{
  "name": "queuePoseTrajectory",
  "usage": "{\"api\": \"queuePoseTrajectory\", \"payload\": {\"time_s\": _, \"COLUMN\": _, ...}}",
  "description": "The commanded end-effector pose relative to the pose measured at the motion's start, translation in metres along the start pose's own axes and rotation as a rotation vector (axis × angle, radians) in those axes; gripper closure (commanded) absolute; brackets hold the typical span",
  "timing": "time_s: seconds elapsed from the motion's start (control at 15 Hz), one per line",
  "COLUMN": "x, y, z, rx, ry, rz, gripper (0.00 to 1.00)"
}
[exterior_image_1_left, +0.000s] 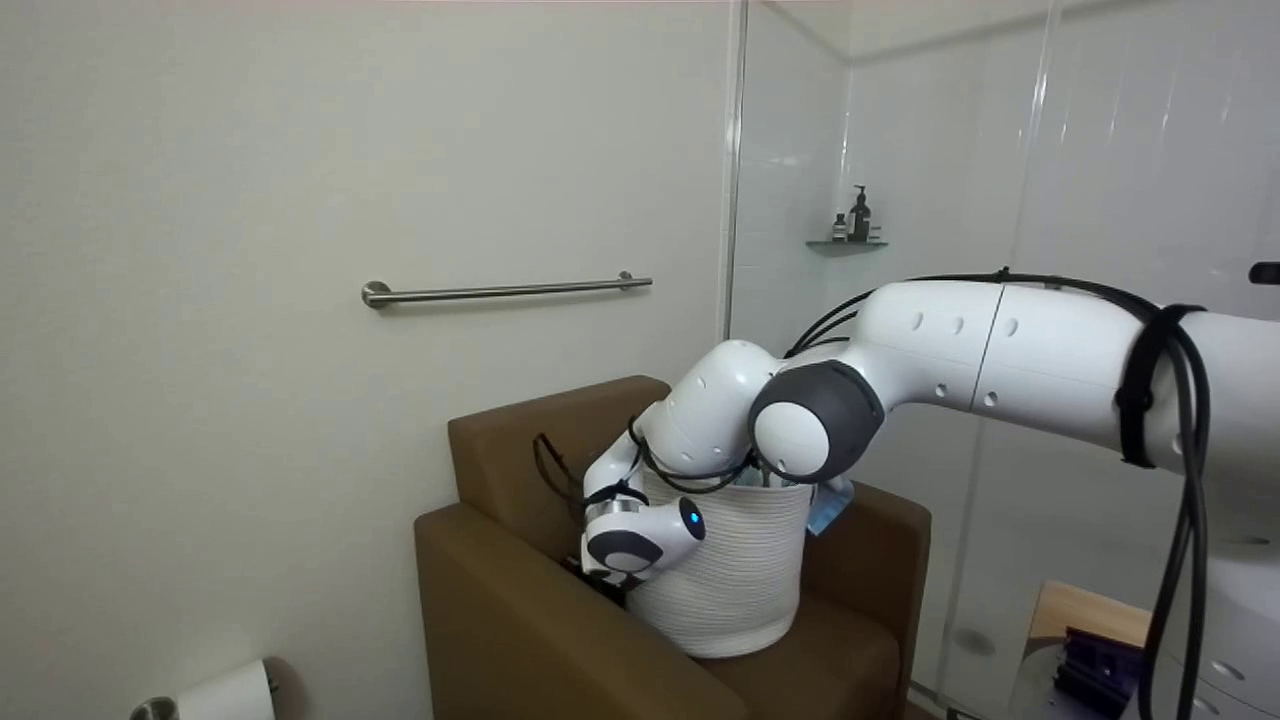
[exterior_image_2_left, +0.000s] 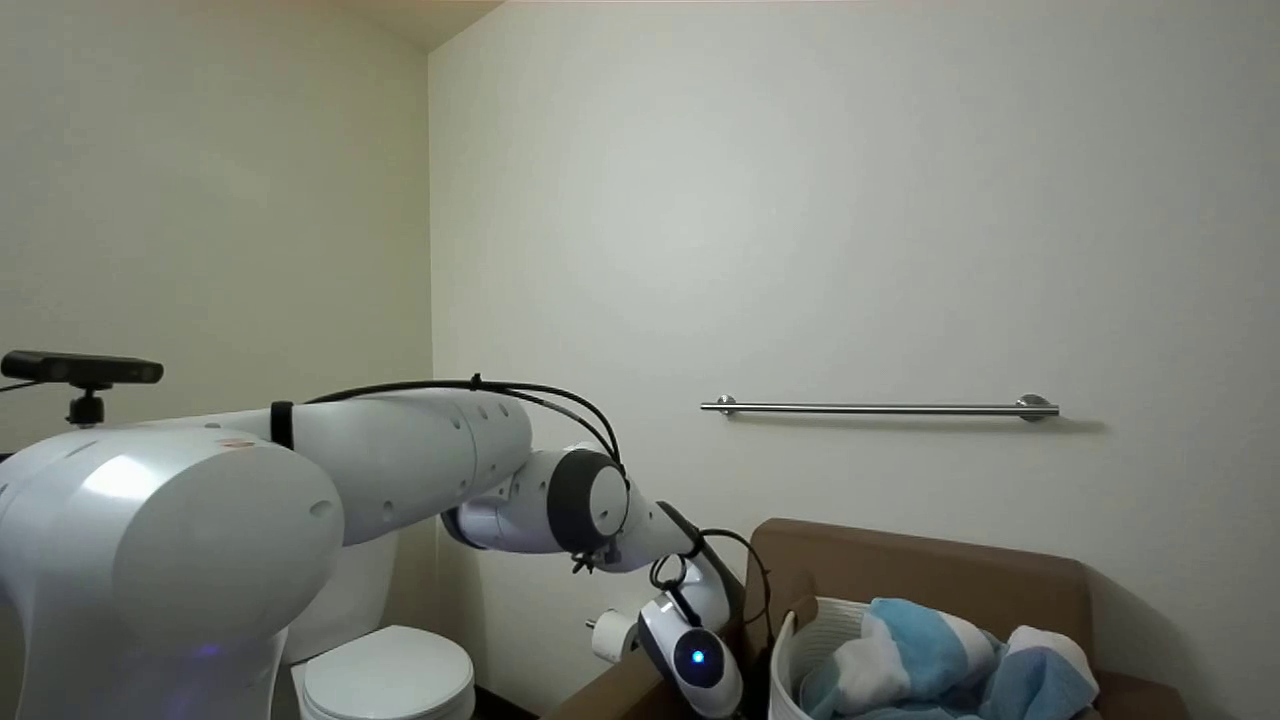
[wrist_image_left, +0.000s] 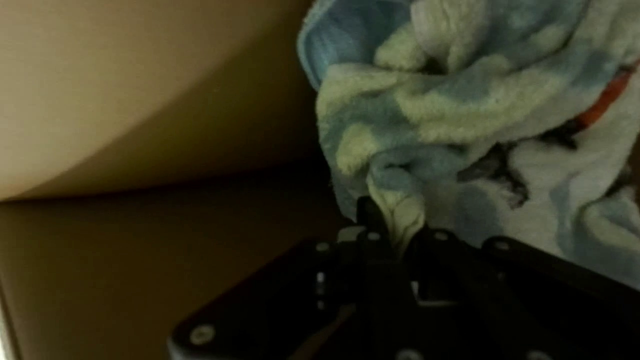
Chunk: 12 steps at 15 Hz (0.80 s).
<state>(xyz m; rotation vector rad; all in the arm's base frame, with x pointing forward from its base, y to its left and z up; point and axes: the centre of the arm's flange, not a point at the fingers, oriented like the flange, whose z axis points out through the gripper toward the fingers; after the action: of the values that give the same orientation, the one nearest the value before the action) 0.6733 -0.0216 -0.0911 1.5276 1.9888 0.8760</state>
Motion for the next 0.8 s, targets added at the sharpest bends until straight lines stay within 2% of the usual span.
{"api": "queuePoseTrajectory", "payload": {"time_s": 0.0, "x": -0.022, "y": -0.036, "z": 0.063, "rx": -0.181, "ry": -0.02, "rz": -0.047, "gripper": 0.87}}
{"api": "queuePoseTrajectory", "payload": {"time_s": 0.2, "x": -0.027, "y": -0.047, "z": 0.063, "rx": -0.323, "ry": -0.048, "rz": -0.054, "gripper": 0.88}}
{"api": "queuePoseTrajectory", "payload": {"time_s": 0.47, "x": -0.023, "y": -0.064, "z": 0.056, "rx": -0.466, "ry": -0.03, "rz": -0.126, "gripper": 0.88}}
{"api": "queuePoseTrajectory", "payload": {"time_s": 0.73, "x": 0.005, "y": -0.07, "z": 0.031, "rx": -0.661, "ry": -0.069, "rz": -0.249, "gripper": 0.88}}
